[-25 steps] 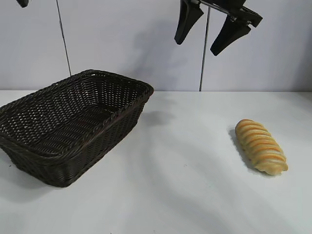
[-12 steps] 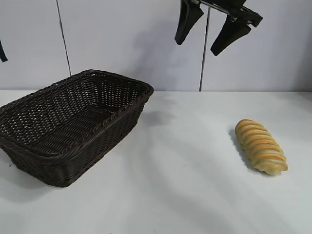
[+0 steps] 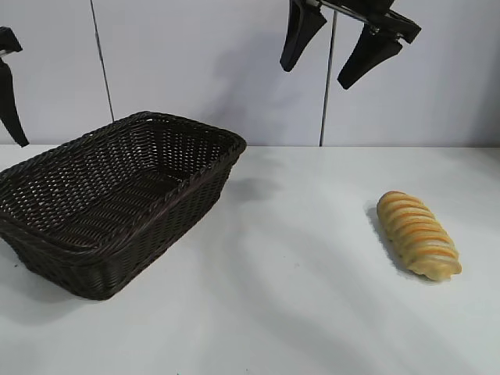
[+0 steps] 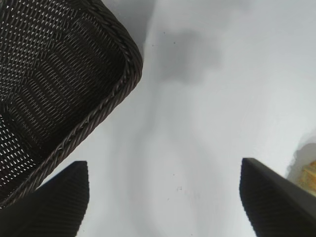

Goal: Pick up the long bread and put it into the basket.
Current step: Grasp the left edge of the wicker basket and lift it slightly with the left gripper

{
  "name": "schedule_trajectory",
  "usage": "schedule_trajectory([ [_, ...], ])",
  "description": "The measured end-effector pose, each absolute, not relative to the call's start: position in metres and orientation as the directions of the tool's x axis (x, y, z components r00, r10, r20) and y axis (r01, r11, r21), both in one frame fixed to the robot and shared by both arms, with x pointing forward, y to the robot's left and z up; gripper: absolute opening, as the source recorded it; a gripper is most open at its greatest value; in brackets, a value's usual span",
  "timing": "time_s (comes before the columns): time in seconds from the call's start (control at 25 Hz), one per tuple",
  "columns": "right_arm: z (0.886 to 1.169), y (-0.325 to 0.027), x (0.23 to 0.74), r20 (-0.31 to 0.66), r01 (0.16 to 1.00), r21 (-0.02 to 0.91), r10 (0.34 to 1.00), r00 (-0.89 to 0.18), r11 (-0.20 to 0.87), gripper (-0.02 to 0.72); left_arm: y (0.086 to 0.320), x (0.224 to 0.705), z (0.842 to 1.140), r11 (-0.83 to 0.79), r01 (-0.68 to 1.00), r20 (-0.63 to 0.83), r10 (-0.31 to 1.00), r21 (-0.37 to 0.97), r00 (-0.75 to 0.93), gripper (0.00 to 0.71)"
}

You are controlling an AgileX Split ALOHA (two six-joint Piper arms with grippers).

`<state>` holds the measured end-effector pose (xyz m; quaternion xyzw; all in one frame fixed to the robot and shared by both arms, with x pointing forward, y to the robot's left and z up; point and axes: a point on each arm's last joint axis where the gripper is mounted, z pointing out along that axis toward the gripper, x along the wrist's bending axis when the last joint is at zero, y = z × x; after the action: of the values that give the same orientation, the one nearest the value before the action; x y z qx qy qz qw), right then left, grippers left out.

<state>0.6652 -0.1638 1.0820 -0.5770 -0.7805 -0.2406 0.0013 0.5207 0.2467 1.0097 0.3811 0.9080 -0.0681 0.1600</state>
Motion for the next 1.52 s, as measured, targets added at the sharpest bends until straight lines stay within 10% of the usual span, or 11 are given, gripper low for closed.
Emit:
schedule_trajectory([
  [1.52, 1.082, -0.164, 0.665, 0.280, 0.901, 0.375, 0.900, -0.334, 0.218, 0.600, 0.227, 0.543, 0.924, 0.714, 0.700, -0.310, 0.669, 0.017, -0.675, 0.586],
])
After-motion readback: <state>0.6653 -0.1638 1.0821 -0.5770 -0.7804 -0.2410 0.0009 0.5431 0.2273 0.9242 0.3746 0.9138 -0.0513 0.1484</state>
